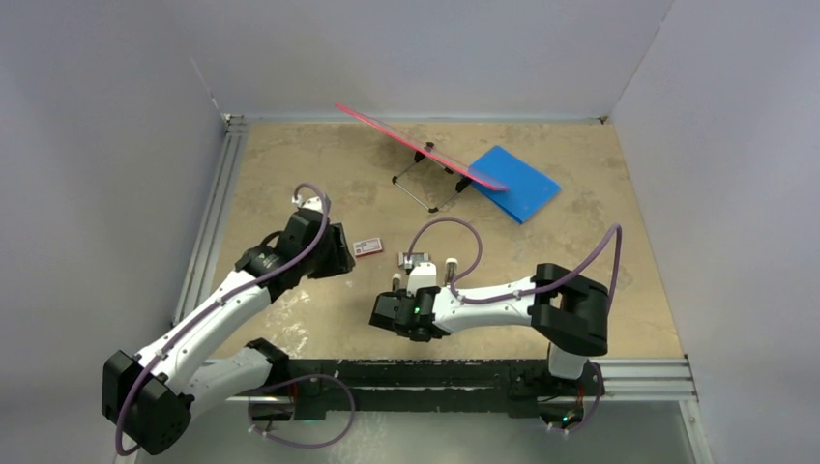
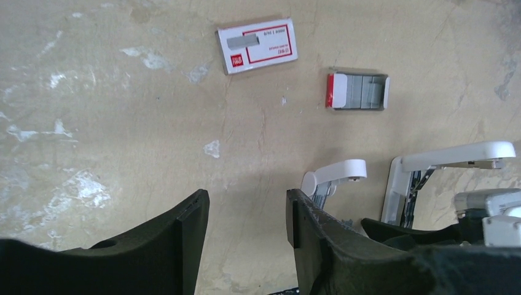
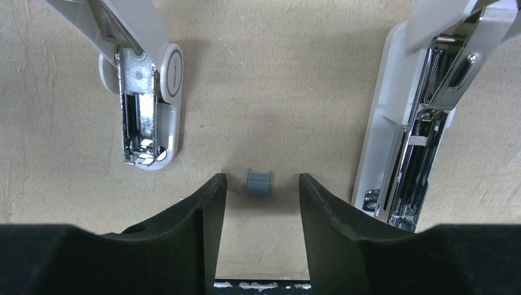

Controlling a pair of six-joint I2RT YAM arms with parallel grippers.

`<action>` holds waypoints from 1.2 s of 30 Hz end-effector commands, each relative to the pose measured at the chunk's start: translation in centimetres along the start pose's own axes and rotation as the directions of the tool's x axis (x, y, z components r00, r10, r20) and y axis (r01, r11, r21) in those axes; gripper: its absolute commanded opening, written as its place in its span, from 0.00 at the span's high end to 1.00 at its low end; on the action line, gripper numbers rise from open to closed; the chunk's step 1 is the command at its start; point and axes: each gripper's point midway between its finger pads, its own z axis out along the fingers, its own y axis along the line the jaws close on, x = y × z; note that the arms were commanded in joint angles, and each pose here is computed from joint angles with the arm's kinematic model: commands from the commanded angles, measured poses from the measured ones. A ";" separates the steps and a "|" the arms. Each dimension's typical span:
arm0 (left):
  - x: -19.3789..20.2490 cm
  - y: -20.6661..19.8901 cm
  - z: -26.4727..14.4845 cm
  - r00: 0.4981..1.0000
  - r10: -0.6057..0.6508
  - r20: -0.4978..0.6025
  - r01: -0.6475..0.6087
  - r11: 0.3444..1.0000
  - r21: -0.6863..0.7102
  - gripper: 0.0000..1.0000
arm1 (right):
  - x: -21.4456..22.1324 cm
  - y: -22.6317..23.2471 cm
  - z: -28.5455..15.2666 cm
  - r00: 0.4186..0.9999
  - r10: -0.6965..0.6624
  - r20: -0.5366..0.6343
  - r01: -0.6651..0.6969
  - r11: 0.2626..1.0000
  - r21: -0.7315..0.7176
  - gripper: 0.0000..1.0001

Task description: Load the staples into the stapler

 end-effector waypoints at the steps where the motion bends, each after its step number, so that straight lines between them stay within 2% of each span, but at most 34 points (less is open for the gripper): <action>1: 1.7 -0.4 0.9 0.996 -0.077 -0.038 0.079 0.996 0.044 0.52 | 0.1 -0.1 -0.8 0.996 0.078 -0.049 -0.077 0.997 0.023 0.51; 3: 3.0 -0.4 1.4 0.992 -0.102 -0.070 0.106 0.992 0.063 0.56 | -0.1 0.3 -0.7 0.993 0.107 -0.054 -0.107 0.994 0.018 0.53; 6: 5.1 -0.5 2.4 0.984 -0.123 -0.130 0.136 0.986 0.092 0.71 | -0.1 0.5 -0.4 0.990 0.124 -0.065 -0.122 0.992 0.028 0.58; 10: 6.7 -0.5 3.4 0.975 -0.126 -0.181 0.148 0.983 0.112 0.84 | 0.1 0.0 0.0 0.989 0.131 -0.076 -0.126 0.990 0.062 0.63; 15: 8.3 -0.3 4.5 0.965 -0.123 -0.231 0.152 0.982 0.115 0.86 | -0.5 -0.3 0.1 0.987 0.147 -0.067 -0.142 0.987 0.077 0.64; 23: 8.2 -0.1 4.7 0.969 -0.106 -0.225 0.133 0.985 0.110 0.86 | -0.1 0.0 0.5 0.988 0.119 -0.094 -0.113 0.992 0.063 0.70; 36: 8.7 0.5 5.1 0.969 -0.097 -0.229 0.120 0.989 0.089 0.86 | -0.4 -0.5 0.7 0.989 0.119 -0.083 -0.113 0.990 0.083 0.72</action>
